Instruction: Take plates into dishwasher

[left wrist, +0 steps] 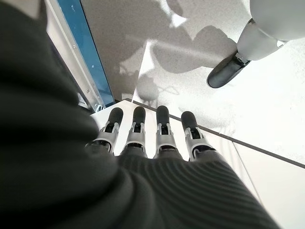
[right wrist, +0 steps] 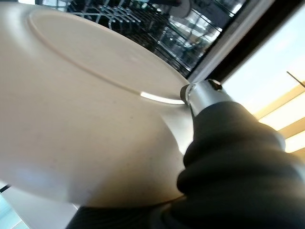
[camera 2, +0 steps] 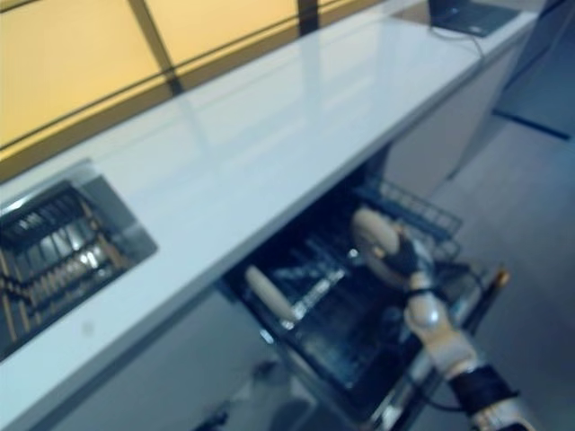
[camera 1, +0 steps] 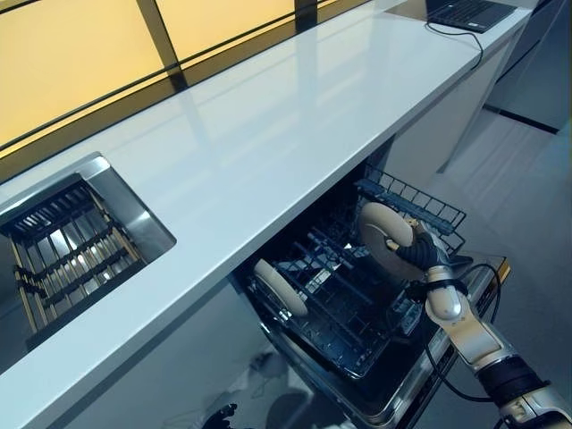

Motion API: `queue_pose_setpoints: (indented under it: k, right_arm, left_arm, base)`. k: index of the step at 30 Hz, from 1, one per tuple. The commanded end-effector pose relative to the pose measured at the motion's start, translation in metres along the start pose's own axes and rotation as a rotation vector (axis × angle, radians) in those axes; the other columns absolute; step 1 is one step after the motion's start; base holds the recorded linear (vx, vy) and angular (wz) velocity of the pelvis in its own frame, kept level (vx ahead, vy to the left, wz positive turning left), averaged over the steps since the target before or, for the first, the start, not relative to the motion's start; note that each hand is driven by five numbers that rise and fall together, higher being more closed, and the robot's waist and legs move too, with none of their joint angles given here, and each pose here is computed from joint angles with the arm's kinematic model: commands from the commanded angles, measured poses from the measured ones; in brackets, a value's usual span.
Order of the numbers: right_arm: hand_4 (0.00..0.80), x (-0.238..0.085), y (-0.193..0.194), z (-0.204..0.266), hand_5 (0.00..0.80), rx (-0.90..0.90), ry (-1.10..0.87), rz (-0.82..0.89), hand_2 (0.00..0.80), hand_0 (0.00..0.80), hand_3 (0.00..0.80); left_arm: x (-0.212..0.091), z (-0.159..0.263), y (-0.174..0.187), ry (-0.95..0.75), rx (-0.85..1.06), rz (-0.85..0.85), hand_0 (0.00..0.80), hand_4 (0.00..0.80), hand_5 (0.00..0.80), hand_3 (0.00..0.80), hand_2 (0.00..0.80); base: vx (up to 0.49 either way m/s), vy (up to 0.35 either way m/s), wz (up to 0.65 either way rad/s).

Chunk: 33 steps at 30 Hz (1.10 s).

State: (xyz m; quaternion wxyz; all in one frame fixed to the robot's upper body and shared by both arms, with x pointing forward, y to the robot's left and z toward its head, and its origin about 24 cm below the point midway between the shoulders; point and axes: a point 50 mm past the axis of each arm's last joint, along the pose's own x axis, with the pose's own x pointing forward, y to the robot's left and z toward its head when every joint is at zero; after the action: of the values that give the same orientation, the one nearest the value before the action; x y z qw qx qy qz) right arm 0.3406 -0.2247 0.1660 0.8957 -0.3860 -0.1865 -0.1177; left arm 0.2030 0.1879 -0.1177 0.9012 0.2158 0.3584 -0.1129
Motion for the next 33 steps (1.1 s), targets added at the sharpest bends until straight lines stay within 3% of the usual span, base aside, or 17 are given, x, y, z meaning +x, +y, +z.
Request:
queue_pose_setpoints:
  k: [1, 23, 33]
  right_arm:
    - [0.8, 0.028, -0.014, 0.037, 0.8, -0.03, -0.142, -0.084, 0.8, 0.8, 0.8]
    - [0.8, 0.048, -0.044, 0.026, 0.8, -0.357, -0.101, -0.075, 0.8, 0.8, 0.8]
    - [0.8, 0.053, -0.045, 0.016, 0.8, -0.372, -0.031, -0.052, 0.8, 0.8, 0.8]
  left_arm:
    - [0.004, 0.013, 0.019, -0.029, 0.083, 0.026, 0.0, 0.0, 0.0, 0.0, 0.0]
    - [0.004, 0.022, 0.036, -0.054, 0.113, 0.037, 0.0, 0.0, 0.0, 0.0, 0.0]
    - [0.004, 0.025, 0.04, -0.061, 0.117, 0.043, 0.0, 0.0, 0.0, 0.0, 0.0]
  base:
    - [0.0, 0.0, 0.0]
    - [0.0, -0.003, 0.02]
    - [0.003, -0.004, 0.05]
